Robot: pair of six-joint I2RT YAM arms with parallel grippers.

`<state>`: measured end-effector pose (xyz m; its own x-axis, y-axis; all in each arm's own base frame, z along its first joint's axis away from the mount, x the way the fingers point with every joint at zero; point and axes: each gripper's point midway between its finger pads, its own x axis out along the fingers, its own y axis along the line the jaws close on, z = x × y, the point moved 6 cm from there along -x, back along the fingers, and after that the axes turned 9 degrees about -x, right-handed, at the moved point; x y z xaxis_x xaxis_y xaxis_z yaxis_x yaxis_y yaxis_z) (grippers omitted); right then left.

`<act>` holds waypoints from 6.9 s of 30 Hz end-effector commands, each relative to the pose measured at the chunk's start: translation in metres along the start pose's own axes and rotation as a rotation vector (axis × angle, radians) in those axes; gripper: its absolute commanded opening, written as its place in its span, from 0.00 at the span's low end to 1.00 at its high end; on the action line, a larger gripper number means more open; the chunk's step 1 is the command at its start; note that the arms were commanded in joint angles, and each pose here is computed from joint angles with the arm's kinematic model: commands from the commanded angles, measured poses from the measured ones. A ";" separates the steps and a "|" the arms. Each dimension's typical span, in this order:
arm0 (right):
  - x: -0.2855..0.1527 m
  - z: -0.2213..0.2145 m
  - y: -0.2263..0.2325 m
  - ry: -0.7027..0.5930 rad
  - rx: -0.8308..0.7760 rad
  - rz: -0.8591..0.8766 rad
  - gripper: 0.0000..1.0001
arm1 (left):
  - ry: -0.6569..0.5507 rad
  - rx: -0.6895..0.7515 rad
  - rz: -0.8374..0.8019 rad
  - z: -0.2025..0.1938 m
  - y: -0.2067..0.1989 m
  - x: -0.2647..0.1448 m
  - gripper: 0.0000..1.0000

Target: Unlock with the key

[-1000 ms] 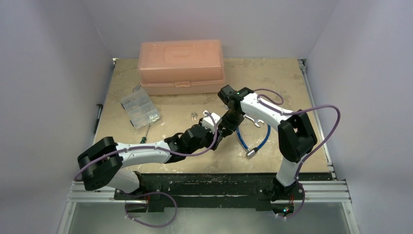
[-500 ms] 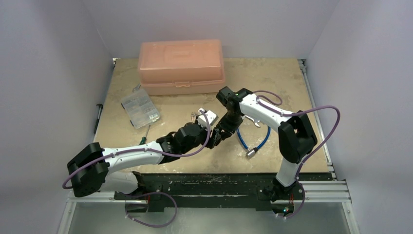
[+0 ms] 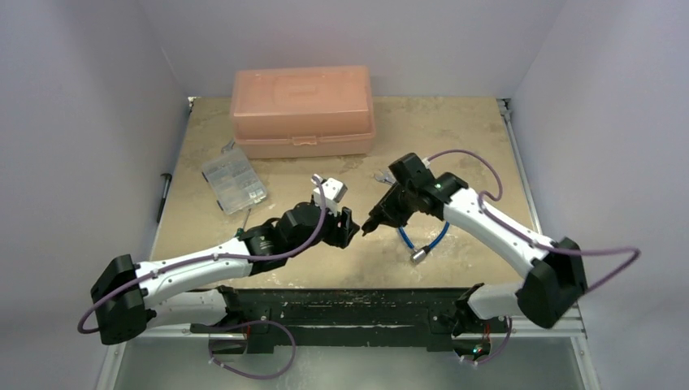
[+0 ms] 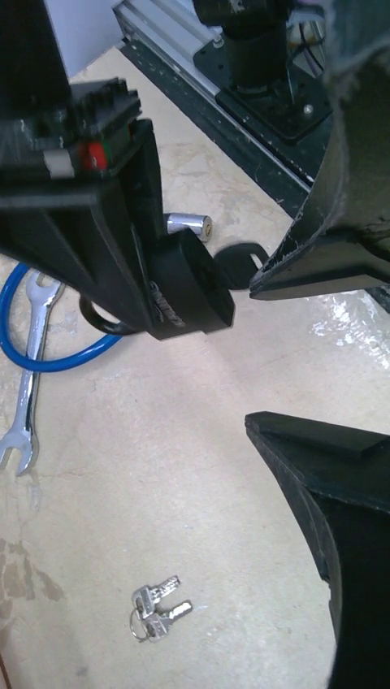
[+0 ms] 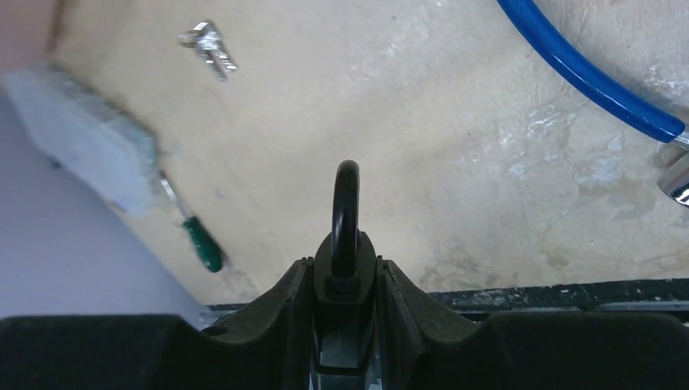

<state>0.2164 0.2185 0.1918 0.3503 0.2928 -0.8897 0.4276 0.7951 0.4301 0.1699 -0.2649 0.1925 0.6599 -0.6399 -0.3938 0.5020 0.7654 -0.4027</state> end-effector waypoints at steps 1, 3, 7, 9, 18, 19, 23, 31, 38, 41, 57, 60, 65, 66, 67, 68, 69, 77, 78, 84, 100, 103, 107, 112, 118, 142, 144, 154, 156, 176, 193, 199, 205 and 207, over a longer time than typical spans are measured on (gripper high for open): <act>-0.038 0.019 0.027 -0.199 0.005 0.299 0.00 | -0.051 -0.137 -0.007 0.026 -0.004 -0.018 0.60; -0.048 0.021 0.028 -0.239 -0.027 0.356 0.00 | -0.050 -0.175 -0.013 0.032 -0.002 -0.022 0.64; -0.069 0.023 0.036 -0.327 -0.129 0.532 0.00 | -0.049 -0.228 -0.072 0.046 -0.002 -0.027 0.70; -0.079 0.021 0.039 -0.357 -0.173 0.620 0.00 | -0.054 -0.245 -0.125 0.052 -0.004 -0.031 0.72; -0.127 0.013 0.038 -0.506 -0.295 0.936 0.00 | -0.044 -0.311 -0.411 0.076 -0.015 -0.050 0.75; -0.134 0.012 0.038 -0.536 -0.309 0.990 0.00 | -0.053 -0.323 -0.440 0.079 -0.017 -0.053 0.75; -0.151 0.004 0.035 -0.572 -0.336 1.137 0.00 | -0.081 -0.349 -0.539 0.090 -0.024 -0.064 0.75; -0.185 -0.008 0.039 -0.611 -0.470 1.325 0.00 | -0.091 -0.344 -0.684 0.100 -0.038 -0.069 0.74; -0.204 -0.020 0.043 -0.584 -0.562 1.453 0.00 | -0.084 -0.356 -0.784 0.107 -0.048 -0.067 0.70; -0.207 -0.021 0.045 -0.584 -0.577 1.470 0.00 | -0.086 -0.357 -0.818 0.109 -0.051 -0.067 0.67; -0.205 -0.024 0.051 -0.549 -0.618 1.512 0.00 | -0.045 -0.406 -0.916 0.108 -0.058 -0.059 0.24; -0.204 -0.024 0.051 -0.551 -0.620 1.511 0.00 | -0.040 -0.409 -0.920 0.108 -0.058 -0.058 0.35; -0.205 -0.024 0.050 -0.553 -0.623 1.510 0.00 | -0.040 -0.410 -0.925 0.108 -0.058 -0.059 0.45; -0.205 -0.024 0.050 -0.553 -0.624 1.509 0.00 | -0.041 -0.412 -0.923 0.108 -0.058 -0.059 0.45; -0.205 -0.025 0.051 -0.551 -0.626 1.509 0.00 | -0.041 -0.413 -0.923 0.108 -0.058 -0.058 0.45; -0.205 -0.025 0.051 -0.550 -0.626 1.509 0.00 | -0.038 -0.415 -0.923 0.108 -0.058 -0.058 0.45; -0.204 -0.025 0.051 -0.549 -0.627 1.510 0.00 | -0.039 -0.415 -0.922 0.108 -0.058 -0.058 0.43; -0.203 -0.025 0.051 -0.538 -0.632 1.506 0.00 | -0.044 -0.425 -0.908 0.110 -0.058 -0.057 0.00; -0.202 -0.025 0.051 -0.539 -0.634 1.495 0.00 | -0.041 -0.425 -0.902 0.110 -0.057 -0.056 0.00; -0.195 -0.021 0.050 -0.537 -0.733 1.323 0.99 | -0.044 -0.390 -0.847 0.111 -0.055 -0.056 0.00; -0.180 -0.029 0.027 -0.494 -0.857 1.201 0.99 | -0.065 -0.330 -0.874 0.121 -0.061 -0.074 0.00; -0.180 -0.029 0.027 -0.494 -0.864 1.198 0.99 | -0.073 -0.323 -0.883 0.123 -0.062 -0.077 0.00; -0.175 -0.030 0.028 -0.484 -0.867 1.204 0.99 | -0.077 -0.334 -0.897 0.123 -0.064 -0.079 0.00; -0.171 -0.030 0.030 -0.476 -0.859 1.212 0.96 | -0.086 -0.336 -0.916 0.124 -0.065 -0.082 0.00; -0.166 -0.029 0.033 -0.463 -0.862 1.217 0.88 | -0.092 -0.333 -0.932 0.125 -0.066 -0.084 0.00; -0.157 -0.030 0.039 -0.430 -0.875 1.224 0.46 | -0.092 -0.337 -0.941 0.125 -0.066 -0.079 0.00; -0.155 -0.029 0.040 -0.426 -0.874 1.219 0.37 | -0.088 -0.339 -0.939 0.124 -0.066 -0.079 0.00; -0.152 -0.030 0.036 -0.418 -0.886 1.198 0.00 | -0.097 -0.337 -0.904 0.123 -0.062 -0.075 0.33; -0.155 -0.027 0.034 -0.454 -0.865 1.180 0.00 | -0.105 -0.329 -0.877 0.122 -0.060 -0.074 0.55; -0.191 -0.004 0.039 -0.631 -0.622 1.148 0.00 | -0.065 -0.348 -0.833 0.079 -0.042 -0.064 0.74; -0.190 -0.006 0.043 -0.612 -0.614 1.186 0.00 | -0.031 -0.328 -0.888 0.078 -0.064 -0.041 0.57; -0.188 -0.006 0.043 -0.606 -0.612 1.190 0.00 | -0.051 -0.350 -0.898 0.082 -0.066 -0.040 0.49; -0.187 -0.006 0.043 -0.604 -0.611 1.191 0.00 | -0.060 -0.365 -0.889 0.084 -0.066 -0.037 0.39; -0.185 -0.006 0.043 -0.602 -0.613 1.187 0.00 | -0.066 -0.369 -0.889 0.085 -0.066 -0.036 0.36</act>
<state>0.1698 0.2029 0.3310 0.6174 0.7865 0.0174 -0.6240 0.4762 0.6195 0.1566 -0.2828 0.2772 0.1574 -0.9785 0.1334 0.5807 -0.0176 -0.8139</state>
